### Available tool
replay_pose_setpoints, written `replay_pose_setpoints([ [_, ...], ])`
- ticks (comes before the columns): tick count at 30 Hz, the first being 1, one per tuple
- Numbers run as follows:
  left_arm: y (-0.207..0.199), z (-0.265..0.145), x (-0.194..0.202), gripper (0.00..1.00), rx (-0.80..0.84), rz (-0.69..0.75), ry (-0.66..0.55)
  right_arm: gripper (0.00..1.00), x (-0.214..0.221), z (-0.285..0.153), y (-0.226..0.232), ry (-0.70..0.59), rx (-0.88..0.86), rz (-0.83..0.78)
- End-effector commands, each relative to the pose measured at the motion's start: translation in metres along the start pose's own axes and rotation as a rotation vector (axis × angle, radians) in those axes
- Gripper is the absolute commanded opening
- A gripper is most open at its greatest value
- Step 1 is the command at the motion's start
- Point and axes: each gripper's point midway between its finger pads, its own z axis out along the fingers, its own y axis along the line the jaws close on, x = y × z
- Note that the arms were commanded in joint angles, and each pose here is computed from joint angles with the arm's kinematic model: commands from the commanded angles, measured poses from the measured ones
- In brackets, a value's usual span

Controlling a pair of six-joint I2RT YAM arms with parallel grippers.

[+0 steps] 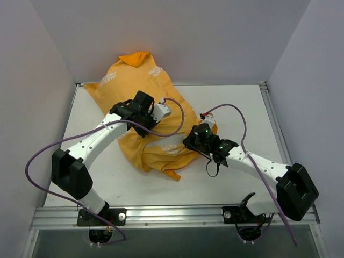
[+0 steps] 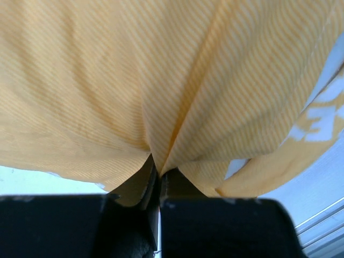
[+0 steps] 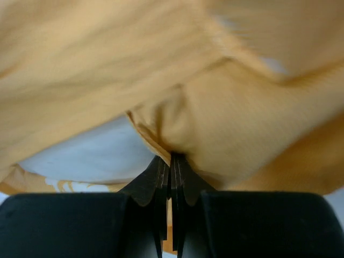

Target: Remove the pillowcase from the pillow

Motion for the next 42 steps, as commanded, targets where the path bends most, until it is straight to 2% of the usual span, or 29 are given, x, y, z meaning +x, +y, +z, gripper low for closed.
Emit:
replay_pose_setpoints([
  [1,0.047,-0.04,-0.029,0.02,-0.107,-0.115,-0.163,0.0,-0.012,-0.004,-0.04,-0.055,0.061,0.093],
  [5,0.101,-0.067,-0.022,0.02,-0.245,-0.198,-0.211,0.0,0.012,-0.02,-0.101,-0.045,0.165,0.114],
  [9,0.145,-0.092,-0.006,0.02,-0.379,-0.256,-0.22,0.0,0.035,-0.024,-0.138,-0.018,0.232,0.131],
  [12,0.178,-0.089,0.012,0.02,-0.5,-0.275,-0.18,0.0,0.042,-0.015,-0.139,-0.001,0.18,0.136],
  [16,0.197,-0.075,0.033,0.02,-0.502,-0.318,-0.134,0.0,0.036,0.007,-0.147,0.021,0.172,0.117],
  [18,0.202,-0.076,0.035,0.02,-0.521,-0.324,-0.134,0.0,0.038,0.016,-0.176,0.074,0.207,0.165],
  [21,0.206,-0.062,0.045,0.02,-0.526,-0.304,-0.087,0.0,0.03,0.025,-0.156,0.101,0.137,0.11],
  [22,0.203,-0.052,0.047,0.11,-0.505,-0.278,-0.064,0.0,0.021,0.028,-0.141,0.083,0.097,0.087],
  [23,0.194,-0.045,0.043,0.19,-0.465,-0.247,-0.066,0.0,0.019,0.028,-0.127,0.079,0.061,0.073],
  [25,0.164,-0.041,0.028,0.5,-0.356,-0.182,-0.121,0.0,0.02,0.026,-0.089,0.088,-0.042,0.045],
  [26,0.143,-0.044,0.009,0.84,-0.308,-0.112,-0.162,0.0,0.013,0.023,-0.074,0.066,-0.082,0.042],
  [27,0.122,-0.05,-0.007,0.94,-0.238,-0.062,-0.22,0.0,0.012,0.02,-0.063,0.065,-0.115,0.047],
  [31,0.055,-0.124,-0.066,0.94,-0.099,0.107,-0.403,0.0,-0.001,0.008,-0.043,0.044,-0.178,0.078],
  [35,0.002,-0.167,-0.089,0.94,0.053,0.219,-0.522,0.0,-0.014,0.004,-0.032,0.025,-0.193,0.061],
  [37,-0.031,-0.166,-0.094,0.94,0.049,0.31,-0.5,0.0,-0.016,0.004,-0.032,0.023,-0.193,0.066],
  [40,-0.068,-0.122,-0.083,0.94,0.076,0.415,-0.383,0.0,-0.016,0.005,-0.035,0.024,-0.189,0.081],
  [42,-0.072,-0.077,-0.066,0.94,0.033,0.433,-0.251,0.0,-0.015,0.005,-0.036,0.026,-0.19,0.089],
])
